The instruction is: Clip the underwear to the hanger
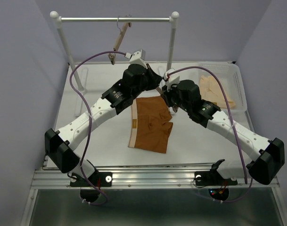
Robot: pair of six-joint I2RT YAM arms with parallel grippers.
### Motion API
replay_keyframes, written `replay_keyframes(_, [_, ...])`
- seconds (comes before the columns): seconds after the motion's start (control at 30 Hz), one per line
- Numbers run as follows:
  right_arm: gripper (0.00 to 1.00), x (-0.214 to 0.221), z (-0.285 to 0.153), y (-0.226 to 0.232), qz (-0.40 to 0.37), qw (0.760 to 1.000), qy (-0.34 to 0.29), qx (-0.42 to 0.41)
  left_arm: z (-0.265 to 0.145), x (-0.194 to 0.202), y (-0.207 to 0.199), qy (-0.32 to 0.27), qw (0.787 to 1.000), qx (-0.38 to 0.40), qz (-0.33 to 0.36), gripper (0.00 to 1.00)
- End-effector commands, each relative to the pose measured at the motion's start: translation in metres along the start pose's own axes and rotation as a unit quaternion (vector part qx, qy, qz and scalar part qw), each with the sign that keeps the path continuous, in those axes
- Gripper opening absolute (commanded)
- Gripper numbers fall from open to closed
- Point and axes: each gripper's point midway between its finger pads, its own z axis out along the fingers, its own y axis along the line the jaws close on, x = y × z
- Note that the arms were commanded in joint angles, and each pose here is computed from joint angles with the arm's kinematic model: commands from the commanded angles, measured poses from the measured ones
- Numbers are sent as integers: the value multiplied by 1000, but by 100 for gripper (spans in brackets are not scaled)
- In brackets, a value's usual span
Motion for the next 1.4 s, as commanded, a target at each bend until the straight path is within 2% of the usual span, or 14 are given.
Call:
replay_keyframes(0.0, [23, -26, -6, 1, 30, 998, -47, 8, -7, -28, -21, -37, 998, 37, 27, 0])
replay_keyframes(0.03, [45, -26, -7, 2, 35, 998, -48, 6, -7, -26, -23, -33, 998, 46, 32, 0])
replay_keyframes(0.13, [69, -34, -17, 11, 65, 996, -60, -17, -7, -25, -22, -29, 997, 59, 52, 0])
replay_keyframes(0.17, [87, -34, -19, 14, 72, 995, -60, -25, -8, -23, -23, -21, 996, 70, 57, 0])
replay_keyframes(0.23, [100, -40, -28, 21, 85, 993, -70, -46, -9, -27, -17, -28, 994, 82, 70, 0])
replay_keyframes(0.53, [100, -46, -48, 29, 139, 984, -81, -73, -37, -30, 4, -21, 983, 161, 85, 0])
replay_keyframes(0.67, [100, -46, -50, 12, 175, 977, -92, -73, -52, -32, 5, -31, 978, 185, 89, 0])
replay_keyframes(0.77, [100, -39, -48, -12, 244, 958, -97, -113, -71, -38, 1, -47, 972, 214, 85, 0])
replay_keyframes(0.83, [100, -41, -50, -20, 253, 946, -111, -171, -77, -35, 2, -50, 968, 228, 88, 0])
replay_keyframes(0.87, [100, -34, -56, -4, 260, 933, -96, -230, -84, -38, -2, -57, 966, 237, 86, 0])
replay_keyframes(0.9, [100, -34, -52, -9, 265, 931, -103, -227, -85, -35, -1, -52, 965, 240, 87, 0])
replay_keyframes(0.93, [100, -32, -59, 7, 255, 920, -96, -281, -87, -33, 0, -52, 965, 242, 86, 0])
replay_keyframes(1.03, [100, -45, -77, 26, 214, 897, -148, -357, -92, -29, 2, -49, 964, 248, 81, 0])
replay_keyframes(1.37, [100, -52, -106, 43, 217, 854, -202, -427, -107, -19, -4, -31, 953, 295, 61, 0])
